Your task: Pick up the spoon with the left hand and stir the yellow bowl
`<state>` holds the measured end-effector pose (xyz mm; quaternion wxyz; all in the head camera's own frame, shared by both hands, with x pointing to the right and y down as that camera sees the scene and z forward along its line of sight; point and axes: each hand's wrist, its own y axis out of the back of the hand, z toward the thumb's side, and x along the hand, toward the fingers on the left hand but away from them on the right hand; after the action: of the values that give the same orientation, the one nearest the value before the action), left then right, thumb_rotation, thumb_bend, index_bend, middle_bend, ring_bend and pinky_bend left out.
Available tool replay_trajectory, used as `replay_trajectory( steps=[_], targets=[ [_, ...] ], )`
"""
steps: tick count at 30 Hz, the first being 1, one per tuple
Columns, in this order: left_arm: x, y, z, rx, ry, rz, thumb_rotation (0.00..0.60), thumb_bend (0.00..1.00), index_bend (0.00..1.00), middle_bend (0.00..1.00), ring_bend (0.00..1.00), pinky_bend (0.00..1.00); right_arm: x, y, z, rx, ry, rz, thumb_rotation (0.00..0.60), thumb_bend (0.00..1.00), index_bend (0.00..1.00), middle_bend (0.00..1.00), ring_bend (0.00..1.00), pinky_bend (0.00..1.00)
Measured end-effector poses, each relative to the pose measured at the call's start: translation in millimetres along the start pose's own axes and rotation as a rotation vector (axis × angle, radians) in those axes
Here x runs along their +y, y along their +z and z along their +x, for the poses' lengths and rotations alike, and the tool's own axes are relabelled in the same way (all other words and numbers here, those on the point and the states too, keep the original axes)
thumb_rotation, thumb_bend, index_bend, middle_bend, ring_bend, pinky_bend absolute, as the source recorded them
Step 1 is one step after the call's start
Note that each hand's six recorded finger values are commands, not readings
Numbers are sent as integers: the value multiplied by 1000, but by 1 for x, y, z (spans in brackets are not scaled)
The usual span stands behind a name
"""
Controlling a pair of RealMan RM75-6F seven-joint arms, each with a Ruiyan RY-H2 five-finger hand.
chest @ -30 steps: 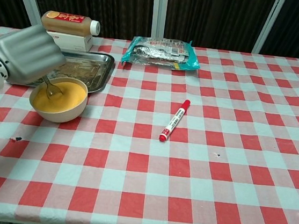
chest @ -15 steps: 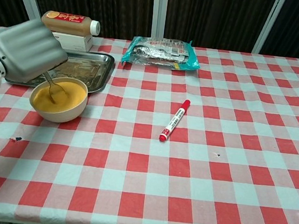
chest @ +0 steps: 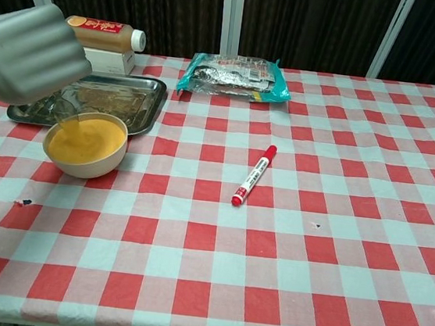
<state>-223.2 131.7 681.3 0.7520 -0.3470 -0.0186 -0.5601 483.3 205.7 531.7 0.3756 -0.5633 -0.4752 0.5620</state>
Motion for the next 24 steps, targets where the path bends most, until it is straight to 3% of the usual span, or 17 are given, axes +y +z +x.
replay_trajectory(
  steps=[6,12,17,24],
  targets=[
    [-1,6,2,-4,-35,98,600,393,671,973,948,1000,1,0,0,-1,-5,-1,600,137,77,246,64,148],
    [-6,6,7,15,-84,110,600,393,678,974,950,1000,2,0,1,-5,-5,0,600,136,77,246,64,148],
    [-1,0,10,39,-91,92,600,395,680,974,951,1000,2,1,1,-3,-5,1,600,137,77,246,64,149],
    [7,22,9,-21,-59,120,600,398,683,976,954,1000,2,1,3,-3,-4,1,600,137,77,246,64,148]
  ],
)
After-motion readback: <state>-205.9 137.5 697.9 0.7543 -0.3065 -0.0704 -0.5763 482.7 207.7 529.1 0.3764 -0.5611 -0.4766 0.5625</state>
